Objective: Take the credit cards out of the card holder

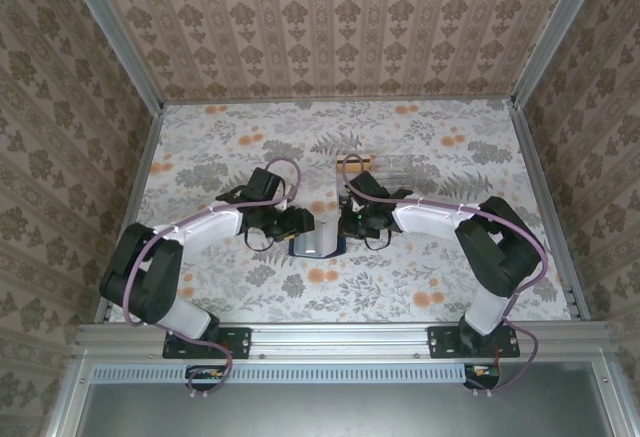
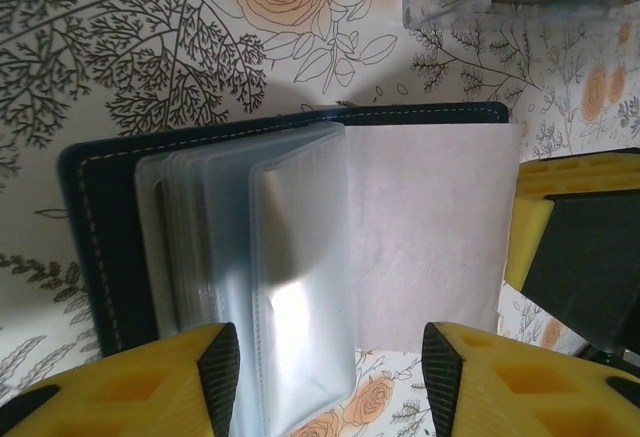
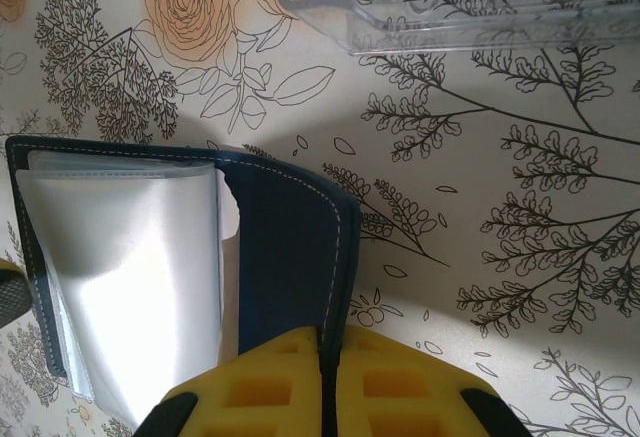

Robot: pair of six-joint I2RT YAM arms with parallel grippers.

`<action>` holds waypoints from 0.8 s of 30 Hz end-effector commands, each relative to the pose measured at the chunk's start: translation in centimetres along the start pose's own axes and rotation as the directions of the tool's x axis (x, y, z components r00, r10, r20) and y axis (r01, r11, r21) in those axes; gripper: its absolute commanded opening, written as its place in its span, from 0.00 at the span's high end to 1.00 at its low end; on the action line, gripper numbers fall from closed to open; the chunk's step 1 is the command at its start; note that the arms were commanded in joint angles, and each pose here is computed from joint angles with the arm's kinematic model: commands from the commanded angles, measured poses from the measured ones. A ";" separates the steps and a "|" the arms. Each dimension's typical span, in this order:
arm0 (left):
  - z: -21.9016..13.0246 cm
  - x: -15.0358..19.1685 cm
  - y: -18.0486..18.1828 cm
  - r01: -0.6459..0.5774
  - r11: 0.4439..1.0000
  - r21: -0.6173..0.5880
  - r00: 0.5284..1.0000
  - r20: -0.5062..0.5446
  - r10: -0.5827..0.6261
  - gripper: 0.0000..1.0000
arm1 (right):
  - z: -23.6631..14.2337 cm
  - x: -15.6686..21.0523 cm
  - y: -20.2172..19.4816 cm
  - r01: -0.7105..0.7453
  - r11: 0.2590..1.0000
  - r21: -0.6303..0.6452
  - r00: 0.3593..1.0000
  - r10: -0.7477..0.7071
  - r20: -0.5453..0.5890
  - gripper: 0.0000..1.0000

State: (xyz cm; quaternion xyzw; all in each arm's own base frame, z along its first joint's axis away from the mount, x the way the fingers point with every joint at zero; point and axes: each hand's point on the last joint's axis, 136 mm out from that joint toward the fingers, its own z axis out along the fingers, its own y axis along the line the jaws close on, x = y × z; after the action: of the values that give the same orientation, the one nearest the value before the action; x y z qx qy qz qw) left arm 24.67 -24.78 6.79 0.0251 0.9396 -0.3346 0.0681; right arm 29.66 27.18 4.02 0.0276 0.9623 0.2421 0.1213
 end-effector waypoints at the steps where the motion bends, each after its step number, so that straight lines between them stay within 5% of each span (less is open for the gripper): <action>1: 0.7 0.2 -0.4 -0.003 1.000 0.030 1.000 -0.020 0.004 0.46 | 0.3 0.2 0.0 -0.005 1.000 0.009 1.000 0.005 -0.012 1.00; 10: 2.6 0.5 -1.2 -0.004 0.998 0.068 0.998 -0.067 0.009 0.46 | 0.4 0.3 -0.1 -0.004 1.000 0.009 1.000 0.004 -0.013 1.00; 21: 2.2 -0.4 -6.2 -0.063 0.959 0.275 0.996 -0.040 0.077 0.46 | 0.4 0.0 -0.2 -0.004 1.000 0.011 1.000 0.004 -0.007 1.00; 24: 2.5 -0.5 -6.4 -0.063 0.958 0.280 0.996 -0.049 0.080 0.47 | 0.0 -0.4 -0.5 -0.016 1.000 0.018 1.000 0.016 0.009 0.89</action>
State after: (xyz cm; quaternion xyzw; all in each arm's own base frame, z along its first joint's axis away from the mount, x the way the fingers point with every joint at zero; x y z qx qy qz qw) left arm 24.32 -29.90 7.50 0.0661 0.8984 -0.4318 0.0445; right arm 29.69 27.15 4.02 0.0285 0.9622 0.2420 0.1214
